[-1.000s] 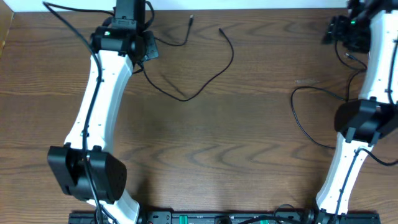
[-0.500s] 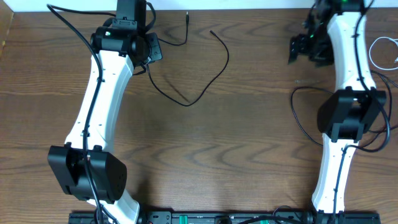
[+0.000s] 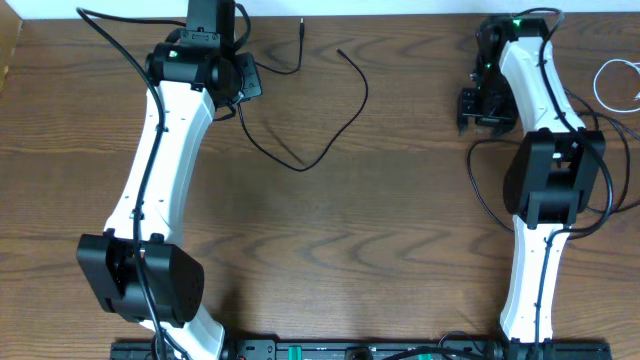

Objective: Untangle cables

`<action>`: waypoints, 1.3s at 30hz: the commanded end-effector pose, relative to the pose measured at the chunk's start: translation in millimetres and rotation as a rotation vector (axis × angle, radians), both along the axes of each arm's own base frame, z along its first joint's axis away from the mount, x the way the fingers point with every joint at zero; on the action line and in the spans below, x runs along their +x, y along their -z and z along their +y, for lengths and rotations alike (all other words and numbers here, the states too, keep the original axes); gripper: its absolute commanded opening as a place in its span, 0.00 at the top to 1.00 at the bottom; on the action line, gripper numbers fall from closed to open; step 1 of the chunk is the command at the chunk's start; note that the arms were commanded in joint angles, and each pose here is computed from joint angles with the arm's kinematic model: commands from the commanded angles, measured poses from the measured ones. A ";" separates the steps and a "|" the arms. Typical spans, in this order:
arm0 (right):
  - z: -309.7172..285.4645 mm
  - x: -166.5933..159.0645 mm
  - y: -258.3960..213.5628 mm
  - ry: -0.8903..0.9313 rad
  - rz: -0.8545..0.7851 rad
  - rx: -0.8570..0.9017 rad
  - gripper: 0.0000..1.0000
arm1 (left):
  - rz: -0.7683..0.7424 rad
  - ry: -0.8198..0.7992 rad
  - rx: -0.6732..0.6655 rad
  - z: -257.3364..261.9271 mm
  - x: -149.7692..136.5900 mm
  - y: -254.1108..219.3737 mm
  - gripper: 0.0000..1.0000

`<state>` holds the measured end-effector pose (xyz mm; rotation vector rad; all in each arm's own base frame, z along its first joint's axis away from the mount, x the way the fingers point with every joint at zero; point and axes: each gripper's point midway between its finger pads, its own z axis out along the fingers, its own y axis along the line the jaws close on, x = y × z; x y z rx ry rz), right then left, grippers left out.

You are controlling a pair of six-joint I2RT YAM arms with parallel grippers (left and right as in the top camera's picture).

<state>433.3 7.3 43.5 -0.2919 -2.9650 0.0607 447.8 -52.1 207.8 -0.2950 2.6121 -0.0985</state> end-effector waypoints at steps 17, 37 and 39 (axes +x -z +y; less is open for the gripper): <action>5.4 -12.2 34.4 0.093 0.036 -0.046 0.68 | -0.001 0.015 -0.007 -2.4 -0.1 -1.4 0.93; -163.0 49.1 2.2 0.352 -0.285 -0.298 0.99 | -0.001 0.015 -0.006 -2.3 -0.1 -1.4 0.92; -194.5 52.0 -11.3 0.407 -0.331 -0.311 0.99 | 0.000 0.015 -0.006 -2.3 -0.1 -1.2 0.93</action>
